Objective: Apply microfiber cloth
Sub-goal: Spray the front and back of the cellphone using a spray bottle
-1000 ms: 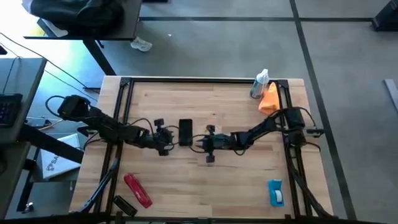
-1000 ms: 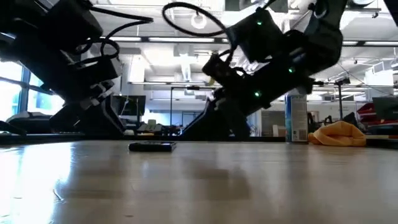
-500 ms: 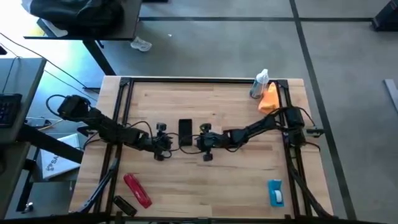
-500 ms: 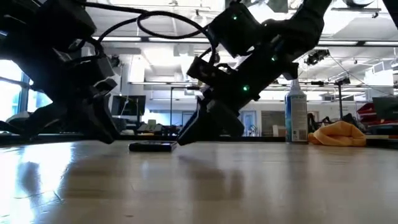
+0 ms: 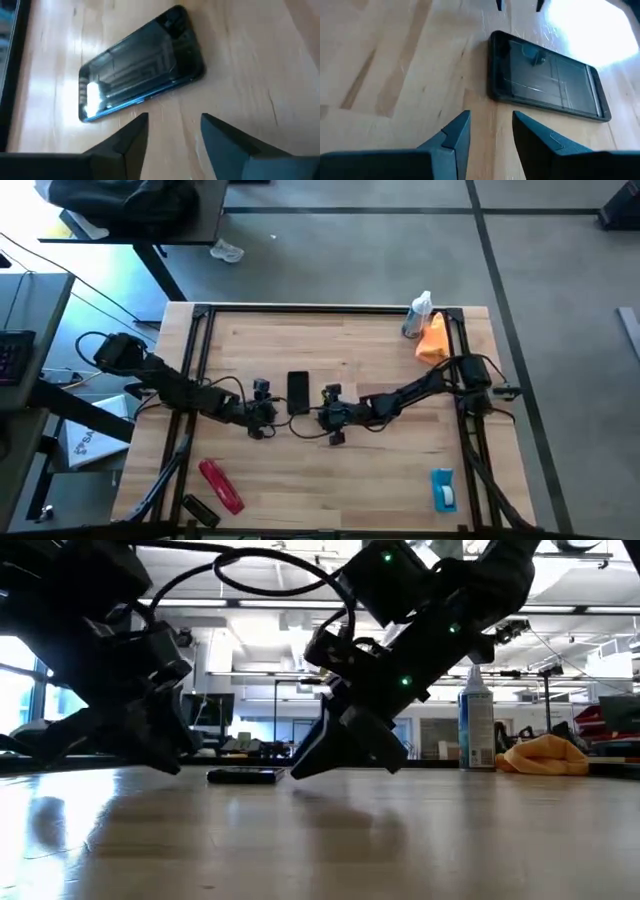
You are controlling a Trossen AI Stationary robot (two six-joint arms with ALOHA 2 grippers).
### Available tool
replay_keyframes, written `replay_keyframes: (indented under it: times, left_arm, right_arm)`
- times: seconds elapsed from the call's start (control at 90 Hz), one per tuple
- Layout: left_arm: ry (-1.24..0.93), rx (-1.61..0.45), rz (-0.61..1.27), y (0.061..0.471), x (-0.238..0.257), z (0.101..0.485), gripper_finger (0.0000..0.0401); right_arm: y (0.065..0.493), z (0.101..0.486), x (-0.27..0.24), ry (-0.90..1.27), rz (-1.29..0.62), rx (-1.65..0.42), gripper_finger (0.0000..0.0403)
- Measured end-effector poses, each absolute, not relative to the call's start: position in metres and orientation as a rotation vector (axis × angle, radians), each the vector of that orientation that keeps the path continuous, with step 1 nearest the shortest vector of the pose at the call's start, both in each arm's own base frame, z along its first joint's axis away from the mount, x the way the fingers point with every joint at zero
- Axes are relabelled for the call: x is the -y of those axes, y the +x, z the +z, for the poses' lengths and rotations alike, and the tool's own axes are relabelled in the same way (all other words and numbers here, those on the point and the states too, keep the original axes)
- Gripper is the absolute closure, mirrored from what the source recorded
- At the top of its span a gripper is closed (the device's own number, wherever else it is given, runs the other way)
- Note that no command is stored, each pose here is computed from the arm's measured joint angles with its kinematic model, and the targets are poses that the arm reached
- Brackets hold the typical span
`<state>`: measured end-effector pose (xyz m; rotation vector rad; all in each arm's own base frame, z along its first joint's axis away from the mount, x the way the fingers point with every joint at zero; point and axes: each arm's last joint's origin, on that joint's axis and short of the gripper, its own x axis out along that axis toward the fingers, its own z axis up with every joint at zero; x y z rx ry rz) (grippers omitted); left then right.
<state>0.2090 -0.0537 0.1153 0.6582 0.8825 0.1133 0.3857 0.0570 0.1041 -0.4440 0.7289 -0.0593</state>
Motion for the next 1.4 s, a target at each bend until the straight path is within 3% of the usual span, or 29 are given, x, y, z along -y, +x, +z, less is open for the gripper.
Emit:
replay_keyframes:
  times: [0.189,0.344,0.589,0.722,0.989,1.4]
  left_arm:
    - [0.811,-0.907,0.116,0.212,0.044,0.116,0.0237]
    - [0.995,-0.946,0.025,0.217,0.039,0.109,0.0238]
    - [1.270,-0.927,-0.074,0.232,0.038,0.095,0.0238]
    - [1.297,-0.894,-0.068,0.237,0.038,0.092,0.0238]
    - [1.304,-0.883,-0.052,0.237,0.039,0.093,0.0238]
    - [1.288,-0.845,-0.137,0.239,0.037,0.092,0.0238]
  right_arm:
    - [0.387,0.106,-0.048,-0.560,-0.168,-0.753,0.0288]
    - [0.392,0.112,-0.043,-0.654,-0.138,-0.823,0.0288]
    - [0.405,0.127,-0.021,-0.579,-0.177,-0.899,0.0288]
    - [0.408,0.130,-0.015,-0.626,-0.129,-0.904,0.0288]
    - [0.390,0.122,-0.008,-0.799,-0.100,-1.138,0.0288]
    - [0.394,0.112,-0.009,-0.885,-0.047,-1.128,0.0288]
